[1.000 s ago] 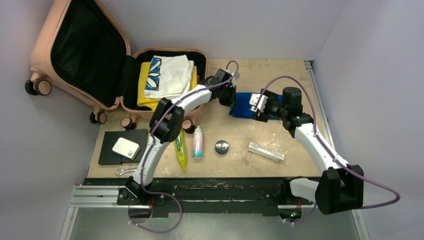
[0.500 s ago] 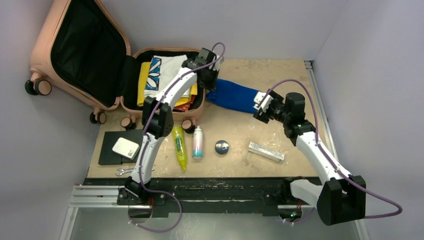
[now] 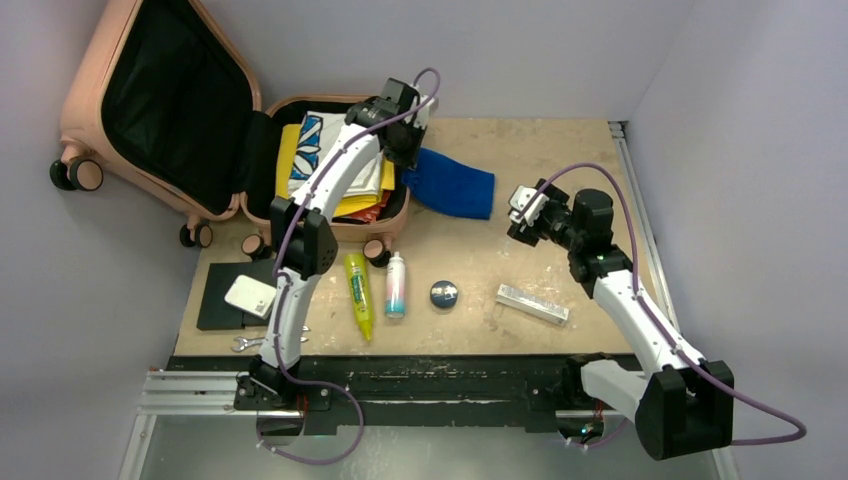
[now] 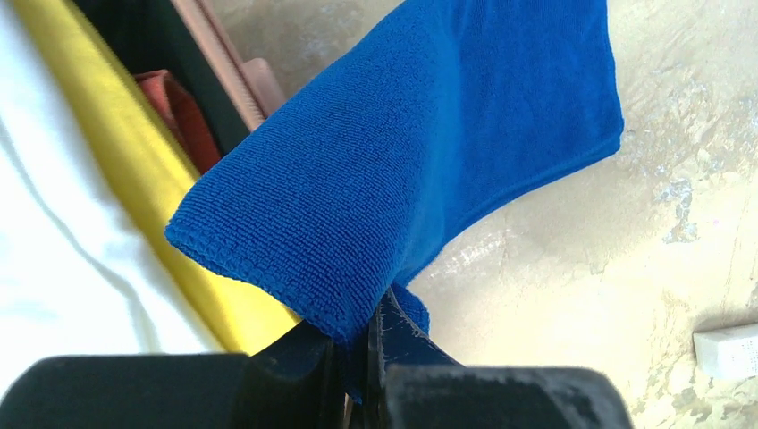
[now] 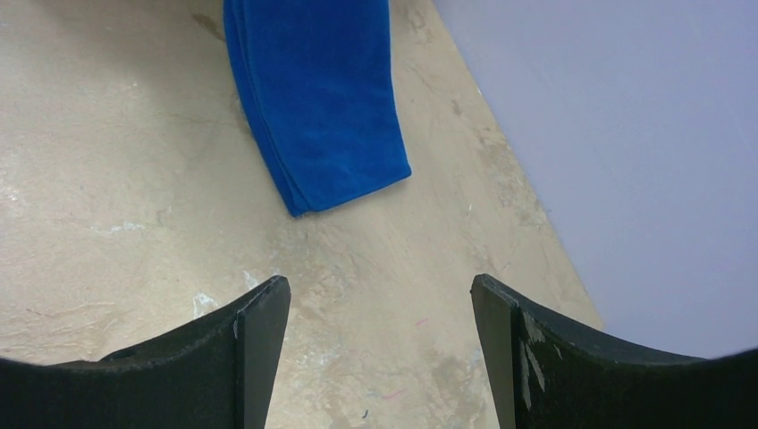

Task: Pack the luggage
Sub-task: Place the clothes in the luggage.

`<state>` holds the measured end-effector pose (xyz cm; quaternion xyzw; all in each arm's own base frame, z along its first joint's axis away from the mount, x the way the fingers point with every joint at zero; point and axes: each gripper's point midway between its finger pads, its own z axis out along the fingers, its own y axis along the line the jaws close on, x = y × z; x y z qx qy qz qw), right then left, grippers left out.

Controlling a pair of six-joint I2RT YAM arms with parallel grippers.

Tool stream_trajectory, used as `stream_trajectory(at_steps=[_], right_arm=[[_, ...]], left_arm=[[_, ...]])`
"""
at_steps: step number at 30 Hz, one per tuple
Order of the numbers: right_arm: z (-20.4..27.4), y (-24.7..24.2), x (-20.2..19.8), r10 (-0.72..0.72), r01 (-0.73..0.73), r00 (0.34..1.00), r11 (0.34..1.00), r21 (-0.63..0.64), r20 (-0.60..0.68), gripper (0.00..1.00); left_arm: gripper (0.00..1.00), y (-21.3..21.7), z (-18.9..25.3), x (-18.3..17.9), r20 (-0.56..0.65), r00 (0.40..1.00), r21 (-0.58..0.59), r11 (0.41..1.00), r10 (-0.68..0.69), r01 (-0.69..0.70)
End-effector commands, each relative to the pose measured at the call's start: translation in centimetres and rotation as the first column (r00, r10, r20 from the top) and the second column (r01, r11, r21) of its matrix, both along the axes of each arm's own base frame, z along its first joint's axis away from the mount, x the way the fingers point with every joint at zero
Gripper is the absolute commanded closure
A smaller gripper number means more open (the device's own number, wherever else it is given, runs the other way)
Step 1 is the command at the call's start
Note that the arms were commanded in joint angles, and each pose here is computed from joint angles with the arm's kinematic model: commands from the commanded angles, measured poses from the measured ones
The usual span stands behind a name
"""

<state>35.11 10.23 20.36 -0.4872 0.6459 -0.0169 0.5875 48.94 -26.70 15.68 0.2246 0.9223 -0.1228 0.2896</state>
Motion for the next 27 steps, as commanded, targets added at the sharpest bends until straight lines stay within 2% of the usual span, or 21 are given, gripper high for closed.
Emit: stream_trajectory(at_steps=[1, 6, 18, 27], right_arm=[[0.7, 0.2, 0.0, 0.009, -0.009, 1.0, 1.0, 0.024, 0.028, 0.22], [0.5, 0.5, -0.3, 0.024, -0.025, 0.999, 0.999, 0.028, 0.024, 0.22], [0.0, 0.8, -0.5, 0.046, -0.047, 0.999, 0.998, 0.033, 0.011, 0.22], [-0.1, 0.9, -0.6, 0.051, -0.051, 0.999, 0.998, 0.034, 0.009, 0.22]], left_arm=[[1.0, 3.1, 6.7, 1.0, 0.123, 0.991, -0.045, 0.998, 0.043, -0.038], [1.0, 6.9, 7.8, 1.9, 0.148, 0.984, -0.013, 0.995, 0.101, -0.1], [1.0, 17.9, 7.0, 5.6, 0.175, 0.959, 0.043, 0.971, 0.224, -0.235], [1.0, 21.4, 7.8, 6.4, 0.223, 0.939, 0.073, 0.956, 0.261, -0.283]])
